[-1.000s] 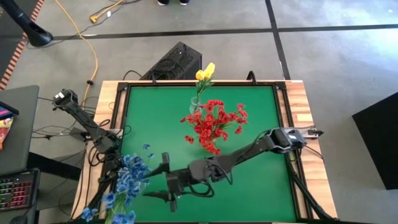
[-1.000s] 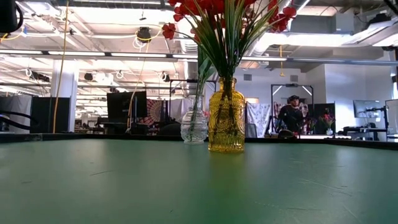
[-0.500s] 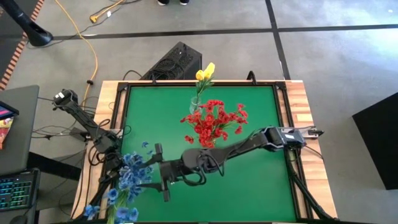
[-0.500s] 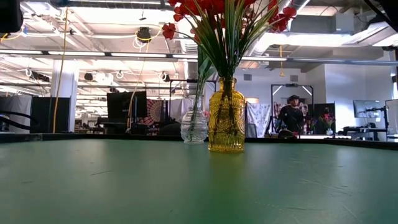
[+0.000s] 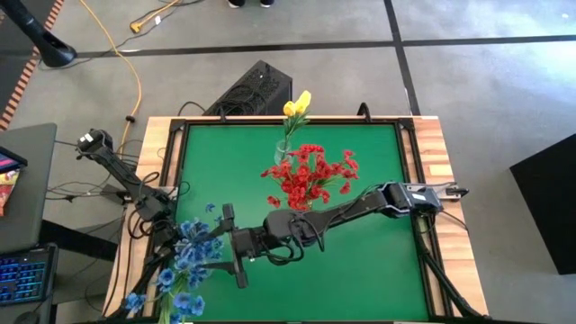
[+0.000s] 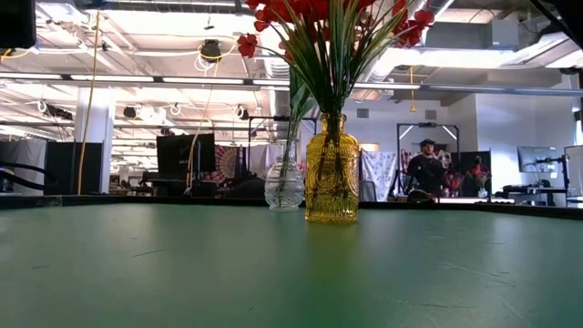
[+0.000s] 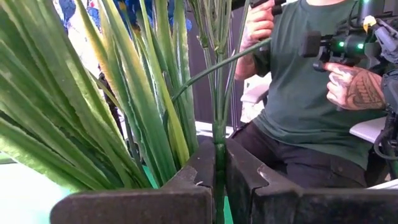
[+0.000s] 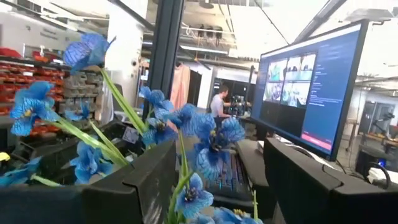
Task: Sort flowers into vase by color
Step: Put the blue flowers into the bottom transparent vase
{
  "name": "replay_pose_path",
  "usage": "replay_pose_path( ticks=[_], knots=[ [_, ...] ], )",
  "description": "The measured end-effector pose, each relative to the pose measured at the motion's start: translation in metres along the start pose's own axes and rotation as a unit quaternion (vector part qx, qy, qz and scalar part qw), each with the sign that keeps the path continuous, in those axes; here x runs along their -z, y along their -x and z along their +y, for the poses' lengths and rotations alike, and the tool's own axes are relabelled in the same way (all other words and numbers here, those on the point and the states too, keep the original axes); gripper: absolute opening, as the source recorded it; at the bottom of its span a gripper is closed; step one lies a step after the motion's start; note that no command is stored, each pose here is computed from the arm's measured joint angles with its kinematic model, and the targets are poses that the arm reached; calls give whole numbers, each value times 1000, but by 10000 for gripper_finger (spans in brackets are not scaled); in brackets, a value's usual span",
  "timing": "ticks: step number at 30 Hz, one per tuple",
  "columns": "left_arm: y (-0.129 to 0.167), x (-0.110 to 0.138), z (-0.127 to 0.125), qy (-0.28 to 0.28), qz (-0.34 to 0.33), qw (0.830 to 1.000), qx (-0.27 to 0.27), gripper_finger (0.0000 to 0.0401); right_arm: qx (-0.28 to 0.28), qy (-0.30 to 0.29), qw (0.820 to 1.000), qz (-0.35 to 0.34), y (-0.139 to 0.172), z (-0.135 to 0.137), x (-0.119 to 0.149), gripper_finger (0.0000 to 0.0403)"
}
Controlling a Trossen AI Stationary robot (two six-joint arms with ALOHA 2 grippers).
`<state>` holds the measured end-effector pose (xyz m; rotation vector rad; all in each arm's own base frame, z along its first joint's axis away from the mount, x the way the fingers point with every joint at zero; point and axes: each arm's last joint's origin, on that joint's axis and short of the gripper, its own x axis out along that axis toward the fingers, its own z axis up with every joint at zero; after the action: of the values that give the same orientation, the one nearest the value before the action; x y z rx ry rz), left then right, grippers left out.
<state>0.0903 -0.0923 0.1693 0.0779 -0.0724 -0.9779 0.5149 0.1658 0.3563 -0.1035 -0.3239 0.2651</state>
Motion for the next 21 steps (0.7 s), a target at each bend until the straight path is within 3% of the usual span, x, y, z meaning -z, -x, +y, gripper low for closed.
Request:
replay_pose_path(
  ticks=[7,21],
  knots=[
    [0,0,0,0,0,1000,0,0,0,0,1000,3,0,0,1,218],
    [0,0,0,13,1,1000,-7,1,0,1,1000,2,0,0,0,70]
  ],
)
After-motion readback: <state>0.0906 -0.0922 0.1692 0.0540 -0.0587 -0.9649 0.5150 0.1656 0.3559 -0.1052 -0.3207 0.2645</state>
